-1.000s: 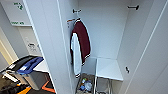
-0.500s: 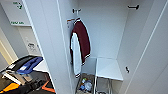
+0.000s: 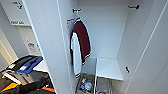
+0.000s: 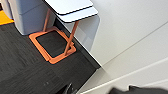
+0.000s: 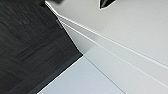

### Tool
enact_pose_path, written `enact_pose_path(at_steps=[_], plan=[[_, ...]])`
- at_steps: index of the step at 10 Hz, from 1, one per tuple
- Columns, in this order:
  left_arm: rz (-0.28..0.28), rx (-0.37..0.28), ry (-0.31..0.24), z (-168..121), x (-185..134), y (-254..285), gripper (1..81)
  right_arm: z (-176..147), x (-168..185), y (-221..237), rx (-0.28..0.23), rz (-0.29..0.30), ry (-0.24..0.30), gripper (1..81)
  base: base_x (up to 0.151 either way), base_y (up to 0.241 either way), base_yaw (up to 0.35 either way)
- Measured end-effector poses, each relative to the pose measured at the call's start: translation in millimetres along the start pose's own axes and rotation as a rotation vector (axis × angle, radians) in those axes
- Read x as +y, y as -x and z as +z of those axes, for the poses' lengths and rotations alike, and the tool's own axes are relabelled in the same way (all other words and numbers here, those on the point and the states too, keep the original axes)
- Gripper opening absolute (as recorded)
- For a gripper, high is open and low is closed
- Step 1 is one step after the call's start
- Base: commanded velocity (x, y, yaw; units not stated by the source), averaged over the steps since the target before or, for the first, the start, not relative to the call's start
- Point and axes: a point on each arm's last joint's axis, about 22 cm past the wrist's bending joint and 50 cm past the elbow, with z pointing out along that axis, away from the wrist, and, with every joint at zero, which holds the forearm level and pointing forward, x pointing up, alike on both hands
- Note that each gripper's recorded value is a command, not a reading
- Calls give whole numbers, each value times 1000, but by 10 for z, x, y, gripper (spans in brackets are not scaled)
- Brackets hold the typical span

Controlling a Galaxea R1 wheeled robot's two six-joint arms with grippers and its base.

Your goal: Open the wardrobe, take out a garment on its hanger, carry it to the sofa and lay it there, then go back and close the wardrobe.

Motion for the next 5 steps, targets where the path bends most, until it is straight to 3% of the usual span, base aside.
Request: enact_pose_path(at_steps=[2,5], plan=[[5,-36,10,142,334,328,811,133,-317,279,-23,43,-82,811,0,0,0],[18,-104,42,313,912,959,811,413,-775,997,-112,91,-165,811,0,0,0]])
